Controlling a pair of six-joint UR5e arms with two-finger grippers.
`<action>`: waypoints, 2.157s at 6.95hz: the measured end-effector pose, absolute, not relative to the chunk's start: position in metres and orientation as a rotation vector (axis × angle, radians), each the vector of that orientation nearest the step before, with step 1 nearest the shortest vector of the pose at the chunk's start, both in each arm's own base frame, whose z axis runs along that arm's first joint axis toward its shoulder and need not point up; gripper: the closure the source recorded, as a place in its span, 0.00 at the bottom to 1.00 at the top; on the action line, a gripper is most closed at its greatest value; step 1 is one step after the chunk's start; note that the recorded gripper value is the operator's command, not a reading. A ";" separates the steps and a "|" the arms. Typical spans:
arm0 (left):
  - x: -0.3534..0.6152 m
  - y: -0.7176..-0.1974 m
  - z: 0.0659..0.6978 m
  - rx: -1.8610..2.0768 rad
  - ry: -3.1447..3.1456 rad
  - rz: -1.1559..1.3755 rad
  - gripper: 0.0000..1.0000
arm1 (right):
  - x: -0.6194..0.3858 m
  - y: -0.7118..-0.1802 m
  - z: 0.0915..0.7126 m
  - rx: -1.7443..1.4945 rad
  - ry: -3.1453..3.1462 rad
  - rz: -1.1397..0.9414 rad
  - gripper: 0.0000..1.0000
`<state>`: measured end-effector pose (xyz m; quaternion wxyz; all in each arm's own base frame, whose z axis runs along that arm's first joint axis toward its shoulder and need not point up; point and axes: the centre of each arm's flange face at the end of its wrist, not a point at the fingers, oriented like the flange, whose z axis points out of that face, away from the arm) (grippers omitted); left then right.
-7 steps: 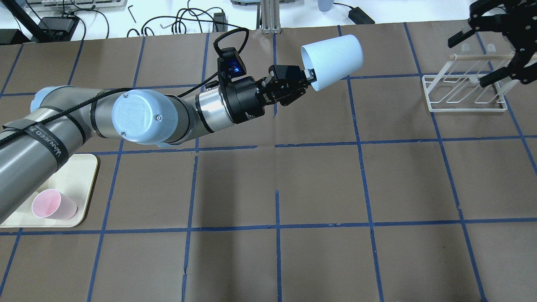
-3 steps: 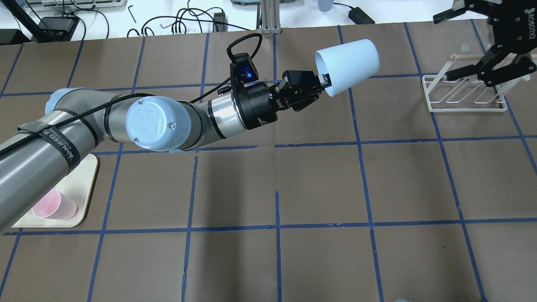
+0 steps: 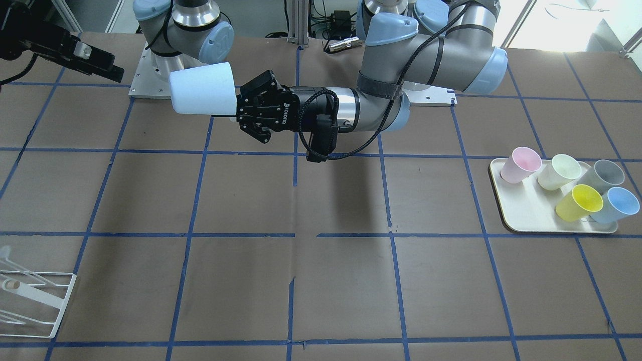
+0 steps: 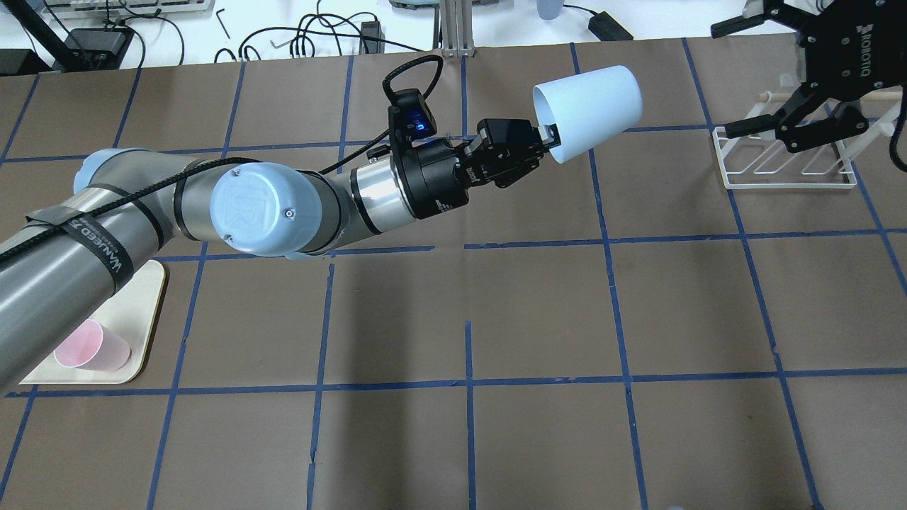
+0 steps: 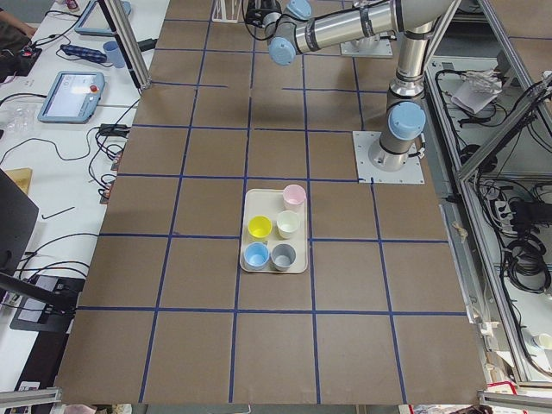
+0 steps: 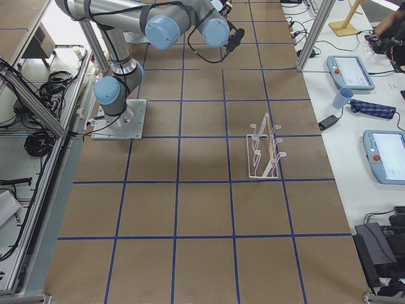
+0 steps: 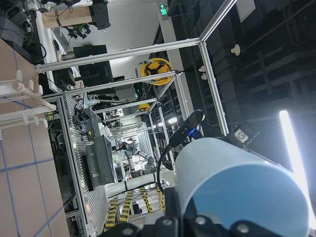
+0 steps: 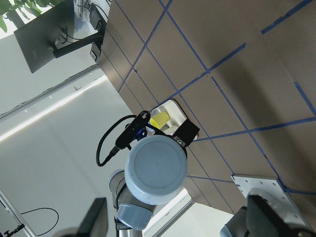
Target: Transfer IKEA cup to right arm and place on rack
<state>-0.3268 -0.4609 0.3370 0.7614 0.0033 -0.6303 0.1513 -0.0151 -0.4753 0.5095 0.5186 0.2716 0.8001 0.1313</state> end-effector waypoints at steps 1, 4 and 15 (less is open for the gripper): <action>-0.327 -0.461 0.338 0.006 -1.371 0.330 1.00 | -0.016 -0.478 0.499 0.698 1.884 0.371 0.00; -0.327 -0.461 0.339 0.006 -1.370 0.331 1.00 | 0.009 -0.489 0.486 0.872 1.782 0.561 0.00; -0.328 -0.459 0.339 -0.001 -1.372 0.326 1.00 | 0.076 -0.510 0.473 0.792 1.825 0.648 0.02</action>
